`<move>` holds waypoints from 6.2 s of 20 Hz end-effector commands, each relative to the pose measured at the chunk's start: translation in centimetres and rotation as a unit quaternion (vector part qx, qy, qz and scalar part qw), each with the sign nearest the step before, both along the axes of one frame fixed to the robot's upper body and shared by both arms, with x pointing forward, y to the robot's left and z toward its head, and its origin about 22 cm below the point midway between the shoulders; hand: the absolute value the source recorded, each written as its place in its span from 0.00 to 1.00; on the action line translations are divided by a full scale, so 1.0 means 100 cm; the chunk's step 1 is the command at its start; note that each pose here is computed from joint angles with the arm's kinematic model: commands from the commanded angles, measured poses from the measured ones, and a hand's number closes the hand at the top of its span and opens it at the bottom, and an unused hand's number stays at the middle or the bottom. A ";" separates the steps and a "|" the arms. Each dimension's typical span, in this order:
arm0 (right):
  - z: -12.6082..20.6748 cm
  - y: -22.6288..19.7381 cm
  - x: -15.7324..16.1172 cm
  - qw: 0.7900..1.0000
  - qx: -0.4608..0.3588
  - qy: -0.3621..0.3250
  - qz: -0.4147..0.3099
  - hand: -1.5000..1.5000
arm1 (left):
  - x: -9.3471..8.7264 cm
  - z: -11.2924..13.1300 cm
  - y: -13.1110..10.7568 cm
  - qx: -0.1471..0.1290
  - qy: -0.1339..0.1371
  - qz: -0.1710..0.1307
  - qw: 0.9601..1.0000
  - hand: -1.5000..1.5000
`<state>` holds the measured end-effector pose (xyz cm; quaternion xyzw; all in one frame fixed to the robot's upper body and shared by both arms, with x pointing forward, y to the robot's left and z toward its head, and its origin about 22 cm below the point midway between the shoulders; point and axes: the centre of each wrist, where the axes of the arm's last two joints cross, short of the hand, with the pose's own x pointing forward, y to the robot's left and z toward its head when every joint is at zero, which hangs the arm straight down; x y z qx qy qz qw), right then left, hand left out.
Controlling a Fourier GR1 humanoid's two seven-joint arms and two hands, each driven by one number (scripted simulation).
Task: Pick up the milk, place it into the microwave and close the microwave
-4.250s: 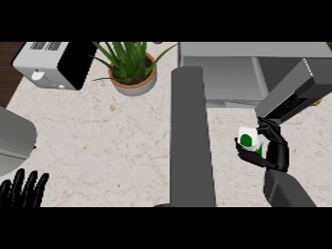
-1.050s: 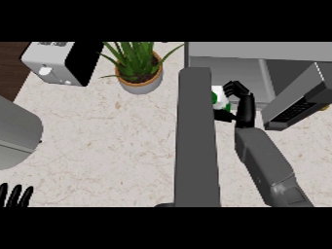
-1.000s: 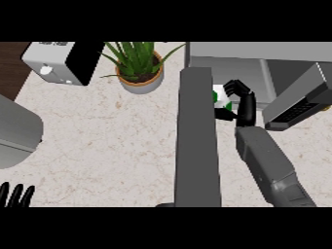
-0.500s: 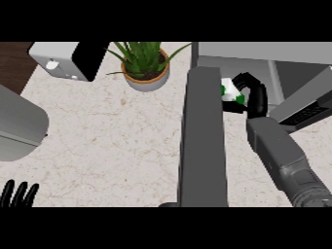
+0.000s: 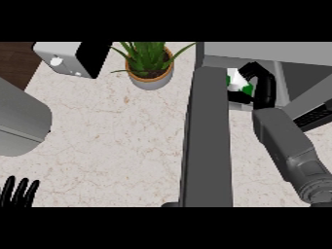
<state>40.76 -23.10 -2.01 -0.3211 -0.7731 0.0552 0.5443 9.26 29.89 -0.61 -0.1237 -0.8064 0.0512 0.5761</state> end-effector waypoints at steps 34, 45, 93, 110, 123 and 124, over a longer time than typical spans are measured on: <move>0.000 -0.002 0.001 0.975 -0.200 0.053 -0.079 0.00 | 0.032 -0.006 0.002 0.017 -0.003 -0.028 0.999 0.00; 0.008 0.033 0.008 0.993 -0.102 0.059 -0.002 0.00 | 0.030 0.000 0.000 0.020 -0.018 -0.032 0.999 0.00; -0.140 -0.068 -0.188 0.973 0.180 0.019 0.146 1.00 | 0.026 -0.016 -0.042 0.072 0.053 -0.155 0.984 0.00; -0.121 -0.184 -0.271 0.973 0.220 -0.001 0.071 0.00 | 0.112 -0.045 -0.133 0.181 0.035 -0.171 0.968 1.00; -0.102 -0.207 -0.288 0.970 0.225 0.004 0.096 0.00 | 0.136 -0.064 -0.205 0.325 0.118 -0.401 0.849 1.00; -0.095 -0.212 -0.279 0.969 0.226 -0.003 0.103 0.00 | 0.137 -0.083 -0.197 0.323 0.138 -0.413 0.841 1.00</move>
